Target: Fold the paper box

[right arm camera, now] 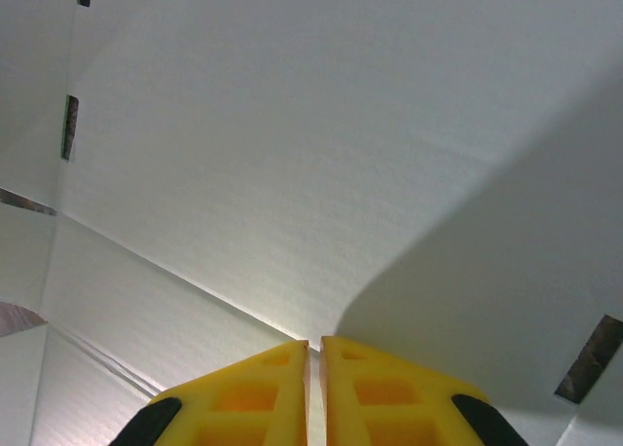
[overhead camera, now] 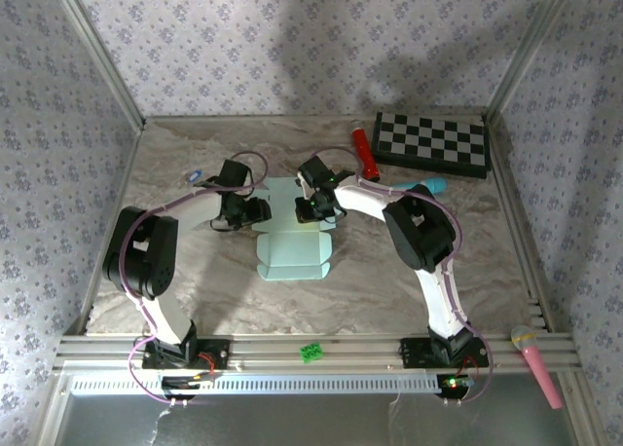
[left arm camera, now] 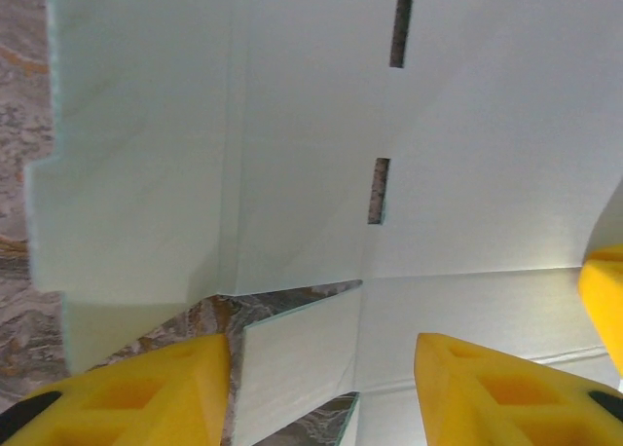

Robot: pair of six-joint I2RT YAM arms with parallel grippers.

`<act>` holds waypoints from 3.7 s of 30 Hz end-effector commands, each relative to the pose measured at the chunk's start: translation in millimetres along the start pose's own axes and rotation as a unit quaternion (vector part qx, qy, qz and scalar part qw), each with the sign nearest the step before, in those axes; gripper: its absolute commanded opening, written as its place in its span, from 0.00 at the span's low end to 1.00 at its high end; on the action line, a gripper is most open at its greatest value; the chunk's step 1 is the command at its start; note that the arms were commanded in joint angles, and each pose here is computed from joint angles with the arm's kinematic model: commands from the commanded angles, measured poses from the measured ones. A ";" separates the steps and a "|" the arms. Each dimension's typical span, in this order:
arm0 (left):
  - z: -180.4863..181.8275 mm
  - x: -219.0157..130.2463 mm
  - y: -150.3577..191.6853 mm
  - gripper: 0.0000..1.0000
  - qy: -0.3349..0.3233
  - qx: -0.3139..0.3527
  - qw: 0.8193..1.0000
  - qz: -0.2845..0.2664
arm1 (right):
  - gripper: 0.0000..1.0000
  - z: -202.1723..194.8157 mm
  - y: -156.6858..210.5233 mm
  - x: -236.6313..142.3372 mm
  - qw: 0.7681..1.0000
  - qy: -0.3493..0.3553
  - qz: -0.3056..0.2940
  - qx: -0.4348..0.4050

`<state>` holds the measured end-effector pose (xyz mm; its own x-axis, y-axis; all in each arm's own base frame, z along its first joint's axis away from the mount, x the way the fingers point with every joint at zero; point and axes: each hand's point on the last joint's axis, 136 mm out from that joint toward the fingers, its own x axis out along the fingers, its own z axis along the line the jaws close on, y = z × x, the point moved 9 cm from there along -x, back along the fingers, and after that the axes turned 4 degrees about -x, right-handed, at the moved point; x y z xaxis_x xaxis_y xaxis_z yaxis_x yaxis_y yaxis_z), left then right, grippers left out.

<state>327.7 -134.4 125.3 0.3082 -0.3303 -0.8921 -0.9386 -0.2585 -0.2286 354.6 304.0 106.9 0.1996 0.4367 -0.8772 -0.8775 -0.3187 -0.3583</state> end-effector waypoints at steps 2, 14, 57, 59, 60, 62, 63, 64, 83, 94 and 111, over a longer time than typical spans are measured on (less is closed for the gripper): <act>-2.6 5.8 0.9 0.51 0.014 -0.007 1.000 0.014 | 0.14 -4.1 12.7 12.4 0.999 0.018 0.025 0.010; -17.9 -15.0 -0.8 0.42 0.044 0.015 0.999 -0.001 | 0.14 -3.0 12.5 15.9 0.999 0.017 0.028 0.010; -67.3 -53.7 16.9 0.36 0.048 0.147 0.985 -0.081 | 0.22 -18.3 -5.9 -64.5 0.994 -0.027 -0.089 0.055; -75.6 -44.8 18.7 0.18 0.061 0.156 0.984 -0.064 | 0.23 -27.1 -0.7 -68.9 0.994 -0.022 -0.088 0.061; -79.6 -39.3 19.1 0.09 0.065 0.156 0.984 -0.055 | 0.24 -32.3 1.8 -71.7 0.994 -0.018 -0.088 0.066; -85.4 -27.8 19.3 0.00 0.067 0.155 0.985 -0.040 | 0.26 -40.3 7.4 -75.0 0.993 -0.014 -0.088 0.074; -87.1 -21.0 18.6 0.00 0.065 0.152 0.986 -0.033 | 0.27 -44.6 10.3 -77.4 0.993 -0.011 -0.088 0.079; -88.8 -14.4 18.3 0.00 0.064 0.151 0.986 -0.026 | 0.28 -48.2 13.1 -79.5 0.993 -0.009 -0.089 0.082; -70.0 50.2 32.2 0.00 0.006 0.132 0.990 0.056 | 0.45 -66.6 40.1 -55.1 0.993 0.019 -0.043 0.104; -60.3 56.1 42.7 0.00 -0.012 0.130 0.989 0.068 | 0.42 -55.0 43.0 -41.8 0.995 -0.015 -0.025 0.093; -61.5 56.2 43.4 0.00 -0.015 0.135 0.988 0.067 | 0.36 -22.9 21.4 -49.9 0.994 -0.087 -0.055 0.039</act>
<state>328.1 -224.0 105.2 0.2365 -0.3746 -0.8965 -0.9644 0.0215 -0.2634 331.8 244.9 127.0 0.2322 0.5605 -0.7949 -0.9025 -0.1806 -0.3910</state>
